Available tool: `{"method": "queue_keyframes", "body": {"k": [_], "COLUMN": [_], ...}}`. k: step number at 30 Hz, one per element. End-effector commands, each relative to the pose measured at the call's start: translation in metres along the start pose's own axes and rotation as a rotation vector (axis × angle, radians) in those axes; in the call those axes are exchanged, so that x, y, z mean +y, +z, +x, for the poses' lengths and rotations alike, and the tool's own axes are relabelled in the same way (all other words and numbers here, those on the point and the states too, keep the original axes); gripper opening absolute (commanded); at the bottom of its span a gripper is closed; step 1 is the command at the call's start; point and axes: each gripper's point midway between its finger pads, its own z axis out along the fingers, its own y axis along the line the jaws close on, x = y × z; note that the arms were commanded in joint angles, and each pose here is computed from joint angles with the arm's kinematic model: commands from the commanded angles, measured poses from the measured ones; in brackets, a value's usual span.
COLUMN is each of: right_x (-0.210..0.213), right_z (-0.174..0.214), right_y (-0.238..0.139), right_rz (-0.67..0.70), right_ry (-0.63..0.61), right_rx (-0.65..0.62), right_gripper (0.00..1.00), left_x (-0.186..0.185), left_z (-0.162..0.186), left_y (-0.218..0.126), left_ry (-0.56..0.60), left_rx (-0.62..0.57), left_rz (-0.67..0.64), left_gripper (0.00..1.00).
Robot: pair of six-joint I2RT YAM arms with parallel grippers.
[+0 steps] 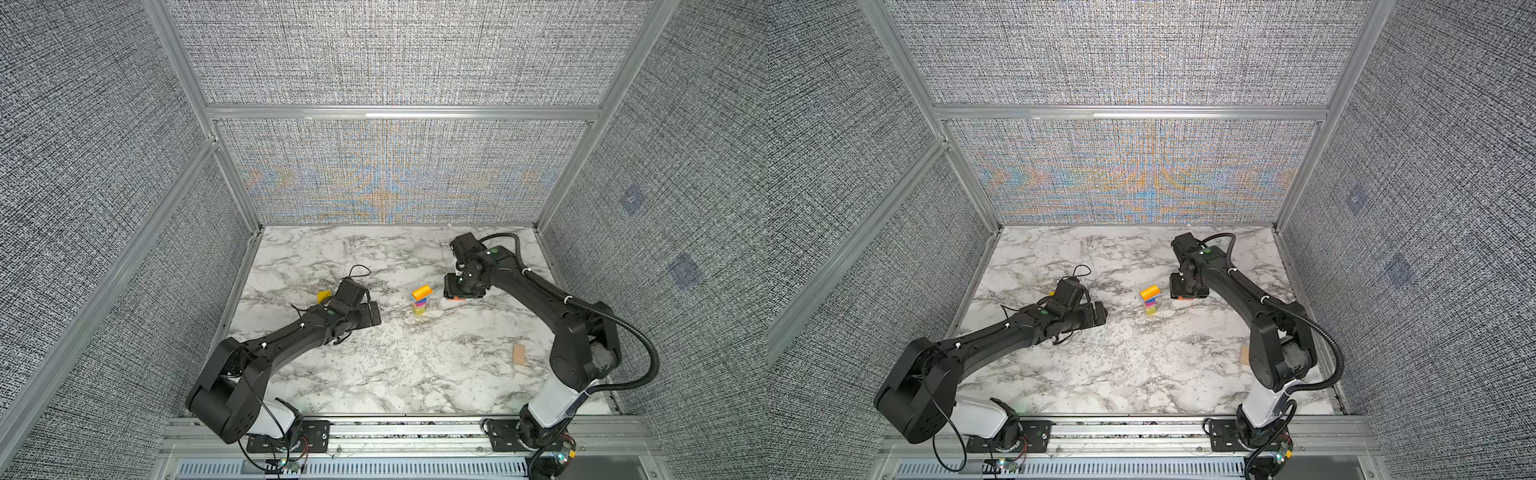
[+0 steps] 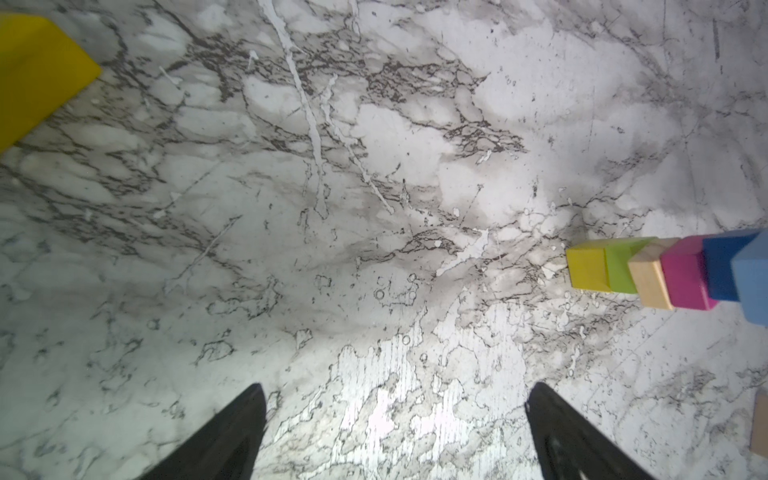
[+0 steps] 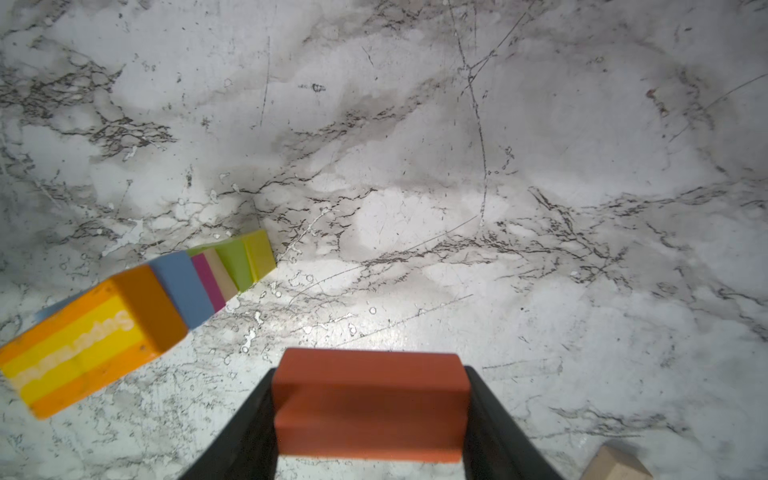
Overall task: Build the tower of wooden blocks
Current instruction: 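Carry the red-orange block with the right gripper over the stack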
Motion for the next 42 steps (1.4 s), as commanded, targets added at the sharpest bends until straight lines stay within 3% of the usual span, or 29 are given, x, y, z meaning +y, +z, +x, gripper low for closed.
{"method": "queue_keyframes", "body": {"k": [1,20,42], "right_x": [0.005,0.052,0.097], "right_z": [0.003,-0.016,-0.023], "right_y": [-0.009,-0.057,-0.031], "right_rz": [-0.022,-0.128,-0.138], "right_ry": [-0.052,-0.342,-0.464], "right_rx": [0.017,-0.028,0.026], "right_gripper": [0.49,0.49,0.49], "left_x": [0.004,-0.005,-0.014], "left_z": [-0.002,-0.015,-0.033], "left_y": [-0.001,-0.003,0.011], "left_ry": [0.016,0.029,0.034], "left_rx": [-0.001,-0.015,-0.015], "left_rz": [-0.029,-0.027,-0.050], "left_gripper": [0.98,0.98,0.98]}}
